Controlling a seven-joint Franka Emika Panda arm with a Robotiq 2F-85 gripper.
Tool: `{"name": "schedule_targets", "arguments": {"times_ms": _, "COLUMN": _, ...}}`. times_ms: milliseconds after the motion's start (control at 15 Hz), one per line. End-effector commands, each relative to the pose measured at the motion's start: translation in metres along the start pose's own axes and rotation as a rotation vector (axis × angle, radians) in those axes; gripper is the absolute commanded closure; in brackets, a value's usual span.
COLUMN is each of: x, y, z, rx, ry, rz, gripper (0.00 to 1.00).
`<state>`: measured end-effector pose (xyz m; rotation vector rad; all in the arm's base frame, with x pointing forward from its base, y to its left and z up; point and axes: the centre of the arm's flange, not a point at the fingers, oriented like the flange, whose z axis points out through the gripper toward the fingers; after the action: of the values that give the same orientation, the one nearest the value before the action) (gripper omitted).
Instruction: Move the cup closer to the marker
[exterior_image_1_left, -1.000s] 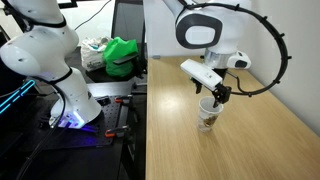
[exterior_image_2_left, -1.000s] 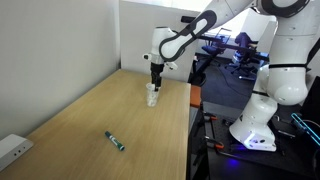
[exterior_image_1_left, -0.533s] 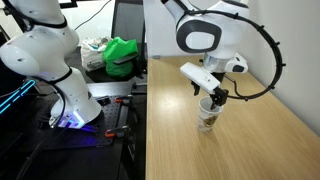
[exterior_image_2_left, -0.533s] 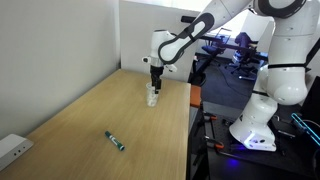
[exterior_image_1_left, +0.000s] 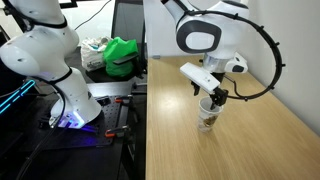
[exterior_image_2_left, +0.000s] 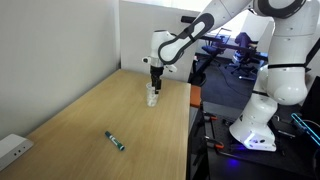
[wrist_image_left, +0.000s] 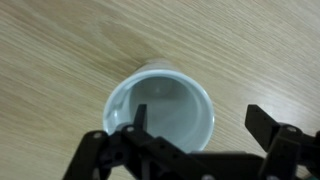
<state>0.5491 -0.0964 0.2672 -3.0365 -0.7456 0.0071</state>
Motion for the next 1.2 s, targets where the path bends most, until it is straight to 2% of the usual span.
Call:
{"name": "schedule_targets", "arguments": {"times_ms": 0, "x": 0.000, "y": -0.001, "z": 0.000, "rx": -0.005, "ry": 0.004, "rz": 0.001, "gripper": 0.00}}
{"name": "schedule_targets", "arguments": {"times_ms": 933, "x": -0.003, "y": -0.001, "z": 0.013, "rx": 0.014, "ry": -0.015, "rz": -0.012, "gripper": 0.00}}
{"name": "schedule_targets", "arguments": {"times_ms": 1000, "x": -0.003, "y": -0.001, "z": 0.014, "rx": 0.015, "ry": -0.015, "rz": -0.011, "gripper": 0.21}}
{"name": "schedule_targets", "arguments": {"times_ms": 1133, "x": -0.004, "y": -0.001, "z": 0.015, "rx": 0.013, "ry": -0.015, "rz": -0.011, "gripper": 0.34}}
